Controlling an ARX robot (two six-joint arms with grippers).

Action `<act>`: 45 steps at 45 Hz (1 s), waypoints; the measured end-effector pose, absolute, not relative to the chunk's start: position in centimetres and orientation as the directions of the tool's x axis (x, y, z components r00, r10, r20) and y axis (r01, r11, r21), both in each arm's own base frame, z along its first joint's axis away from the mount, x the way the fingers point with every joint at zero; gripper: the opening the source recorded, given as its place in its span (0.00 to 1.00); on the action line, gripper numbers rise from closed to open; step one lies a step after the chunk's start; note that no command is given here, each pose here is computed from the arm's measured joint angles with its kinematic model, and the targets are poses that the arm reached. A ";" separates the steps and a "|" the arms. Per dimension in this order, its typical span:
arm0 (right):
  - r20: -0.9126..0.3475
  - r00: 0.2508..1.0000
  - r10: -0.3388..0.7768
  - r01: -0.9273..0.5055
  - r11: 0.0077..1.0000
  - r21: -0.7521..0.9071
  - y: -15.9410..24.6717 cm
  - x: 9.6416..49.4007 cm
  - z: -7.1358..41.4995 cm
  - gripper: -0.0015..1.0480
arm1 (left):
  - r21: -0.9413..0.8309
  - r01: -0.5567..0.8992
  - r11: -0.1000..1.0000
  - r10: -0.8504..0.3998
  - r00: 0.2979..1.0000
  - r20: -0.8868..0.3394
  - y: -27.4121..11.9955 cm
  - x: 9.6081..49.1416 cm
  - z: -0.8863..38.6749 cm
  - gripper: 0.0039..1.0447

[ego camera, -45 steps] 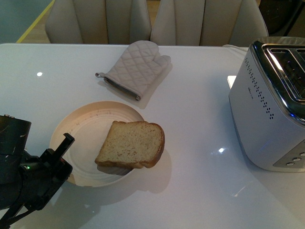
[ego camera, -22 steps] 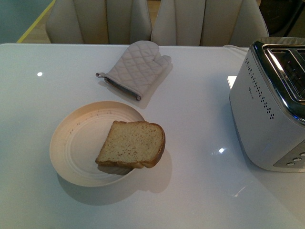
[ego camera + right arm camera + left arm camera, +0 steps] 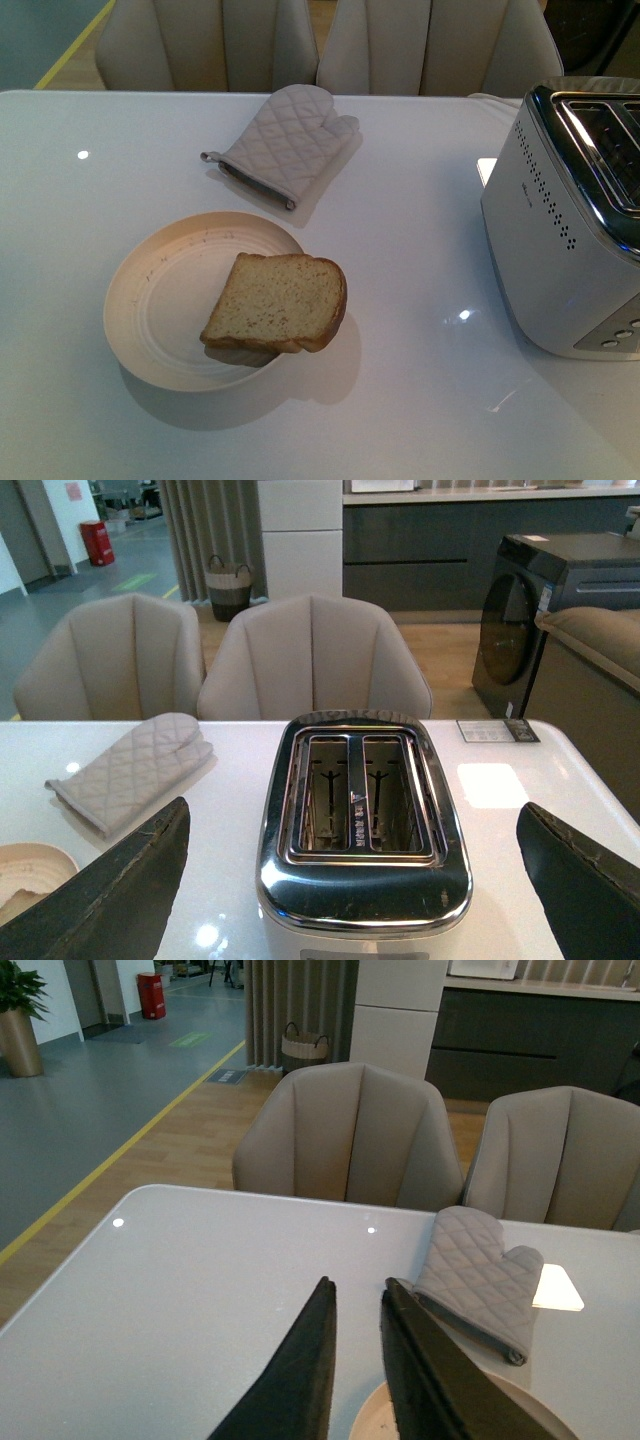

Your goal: Put bread into toaster

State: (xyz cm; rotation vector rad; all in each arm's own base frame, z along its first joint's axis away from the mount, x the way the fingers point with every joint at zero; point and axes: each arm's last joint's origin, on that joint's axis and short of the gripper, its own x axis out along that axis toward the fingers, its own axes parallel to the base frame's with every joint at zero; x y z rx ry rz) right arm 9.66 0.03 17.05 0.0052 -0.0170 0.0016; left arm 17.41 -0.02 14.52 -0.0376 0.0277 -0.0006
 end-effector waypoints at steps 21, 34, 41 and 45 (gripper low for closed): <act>0.017 1.000 0.002 -0.002 1.000 0.005 0.0 9.7 17.0 0.92 | -0.014 0.001 1.000 -0.001 1.000 -0.010 0.0 14.1 16.4 0.03; 0.017 1.000 0.002 -0.002 1.000 0.005 0.0 9.7 17.1 0.92 | -0.011 0.001 1.000 -0.001 1.000 0.005 0.0 12.9 16.9 0.03; 0.017 1.000 0.002 -0.002 1.000 0.005 0.0 9.7 17.0 0.92 | -0.011 0.001 1.000 -0.001 1.000 0.009 0.0 12.4 17.0 0.03; 0.017 1.000 0.002 -0.002 1.000 0.005 0.0 9.7 17.1 0.92 | -0.011 0.001 1.000 -0.001 1.000 0.012 0.0 12.1 17.1 0.03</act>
